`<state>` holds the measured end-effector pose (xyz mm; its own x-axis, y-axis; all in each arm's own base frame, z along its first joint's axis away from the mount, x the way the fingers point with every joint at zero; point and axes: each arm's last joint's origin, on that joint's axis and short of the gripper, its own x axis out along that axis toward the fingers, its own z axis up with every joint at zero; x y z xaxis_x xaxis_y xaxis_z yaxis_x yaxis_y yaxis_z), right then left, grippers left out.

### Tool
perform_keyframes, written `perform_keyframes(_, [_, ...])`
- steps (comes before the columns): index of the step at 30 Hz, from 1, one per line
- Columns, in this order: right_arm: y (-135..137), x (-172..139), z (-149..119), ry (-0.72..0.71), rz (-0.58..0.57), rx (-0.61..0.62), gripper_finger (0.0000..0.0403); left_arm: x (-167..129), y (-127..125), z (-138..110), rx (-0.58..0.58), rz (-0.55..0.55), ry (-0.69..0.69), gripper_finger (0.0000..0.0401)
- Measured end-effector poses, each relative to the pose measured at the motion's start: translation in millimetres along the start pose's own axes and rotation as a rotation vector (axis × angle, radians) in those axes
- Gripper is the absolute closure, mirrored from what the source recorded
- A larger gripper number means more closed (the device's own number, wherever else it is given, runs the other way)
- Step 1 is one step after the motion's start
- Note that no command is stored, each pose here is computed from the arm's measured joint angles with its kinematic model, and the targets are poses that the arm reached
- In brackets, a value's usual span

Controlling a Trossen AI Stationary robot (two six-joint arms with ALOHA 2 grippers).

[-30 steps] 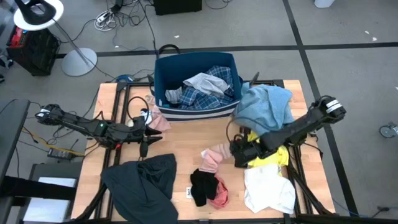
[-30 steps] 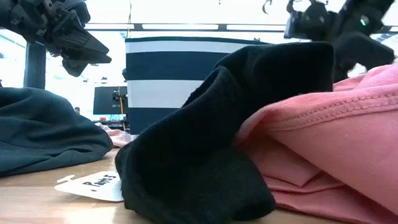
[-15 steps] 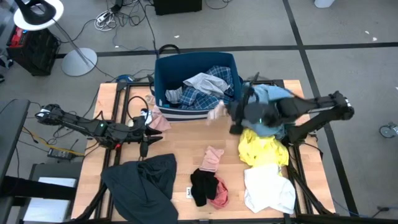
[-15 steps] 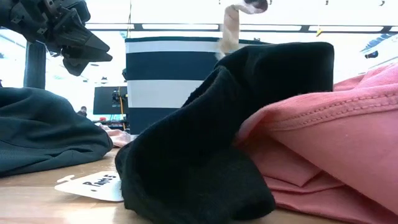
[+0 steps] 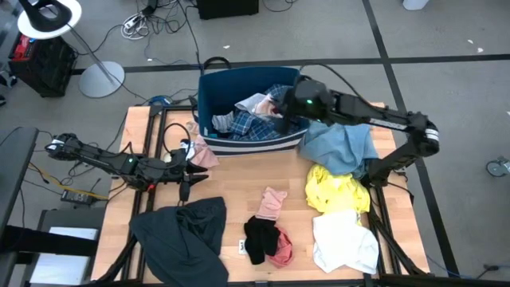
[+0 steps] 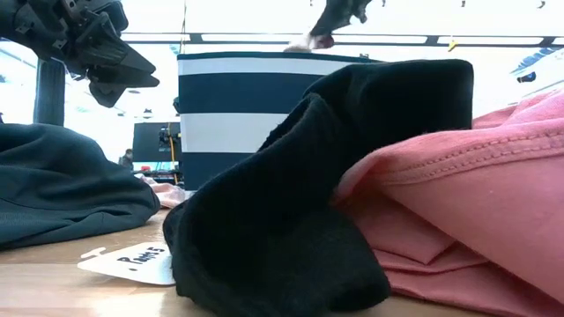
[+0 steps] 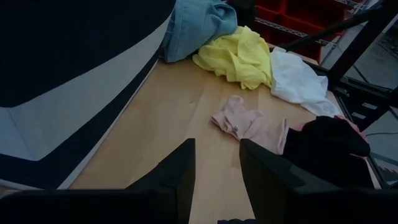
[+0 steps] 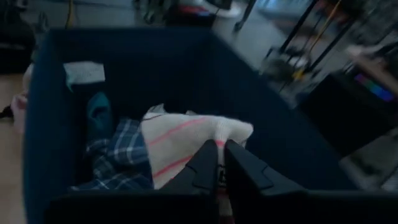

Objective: Sort clothes
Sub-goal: Put the striped light pink sock into the blue laundry organizer, then put the yellow shirt into the blue laundry organizer

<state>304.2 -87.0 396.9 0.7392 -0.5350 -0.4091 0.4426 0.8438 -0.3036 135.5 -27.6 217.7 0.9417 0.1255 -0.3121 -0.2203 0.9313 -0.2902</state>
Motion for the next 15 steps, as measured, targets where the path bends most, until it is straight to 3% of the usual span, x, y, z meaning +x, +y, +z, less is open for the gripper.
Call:
perform_keyframes(5, [1.0, 32.5, -12.1, 0.071, 0.046, 0.024, 0.0315, 0.1, 0.0, -0.1, 0.007, 0.001, 0.001, 0.027])
perform_keyframes(8, [1.8, 36.5, -14.0, 0.081, 0.048, 0.021, 0.027, 0.1, 0.0, -0.1, 0.007, 0.001, 0.001, 0.027])
perform_keyframes(15, [-11.6, -6.9, -4.2, 0.029, 0.024, 0.05, 0.0185, 0.1, 0.0, -0.1, 0.008, 0.001, 0.001, 0.027])
